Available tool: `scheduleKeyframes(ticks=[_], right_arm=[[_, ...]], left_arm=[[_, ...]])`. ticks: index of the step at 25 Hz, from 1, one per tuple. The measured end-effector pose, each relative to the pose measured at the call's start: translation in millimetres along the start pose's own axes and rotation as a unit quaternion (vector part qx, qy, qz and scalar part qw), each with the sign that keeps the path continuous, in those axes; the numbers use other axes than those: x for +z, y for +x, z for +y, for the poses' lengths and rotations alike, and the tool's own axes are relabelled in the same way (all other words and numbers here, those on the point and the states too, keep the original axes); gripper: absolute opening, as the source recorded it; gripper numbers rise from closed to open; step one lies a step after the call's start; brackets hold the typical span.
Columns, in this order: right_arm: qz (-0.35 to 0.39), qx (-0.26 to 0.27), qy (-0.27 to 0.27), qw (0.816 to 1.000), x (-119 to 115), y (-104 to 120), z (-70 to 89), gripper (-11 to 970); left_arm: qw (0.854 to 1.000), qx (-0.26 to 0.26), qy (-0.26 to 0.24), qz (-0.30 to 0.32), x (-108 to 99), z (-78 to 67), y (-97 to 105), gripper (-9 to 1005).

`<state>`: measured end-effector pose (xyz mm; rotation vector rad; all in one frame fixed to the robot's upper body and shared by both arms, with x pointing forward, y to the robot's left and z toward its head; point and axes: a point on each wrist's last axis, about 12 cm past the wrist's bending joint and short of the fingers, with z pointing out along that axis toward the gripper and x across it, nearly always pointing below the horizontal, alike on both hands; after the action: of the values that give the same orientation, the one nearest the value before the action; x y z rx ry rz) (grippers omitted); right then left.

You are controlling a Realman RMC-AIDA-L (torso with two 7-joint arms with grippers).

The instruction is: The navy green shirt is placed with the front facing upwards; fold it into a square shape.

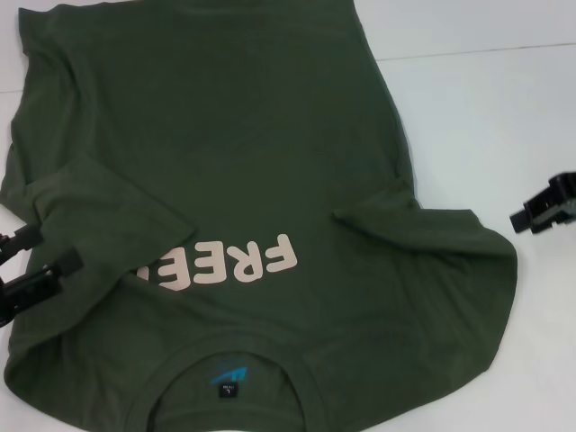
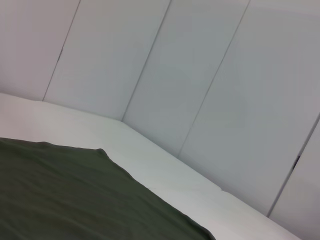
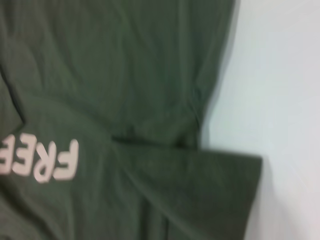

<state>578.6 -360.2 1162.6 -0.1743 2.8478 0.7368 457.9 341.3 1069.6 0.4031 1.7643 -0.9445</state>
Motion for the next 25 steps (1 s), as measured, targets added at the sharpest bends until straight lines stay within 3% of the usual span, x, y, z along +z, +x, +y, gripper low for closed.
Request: scheduleKeyframes(ticks=[8, 25], right_arm=[[0.031, 0.002, 0.024, 0.999, 30, 10, -2.1, 263], [0.008, -0.019, 0.01, 1.0, 54, 6, 12.0, 214]], left_arm=[[1.0, 0.0, 0.002, -0.001, 1, -0.2, -1, 897], [1.0, -0.004, 0.005, -0.002, -1, -1.9, 1, 896]])
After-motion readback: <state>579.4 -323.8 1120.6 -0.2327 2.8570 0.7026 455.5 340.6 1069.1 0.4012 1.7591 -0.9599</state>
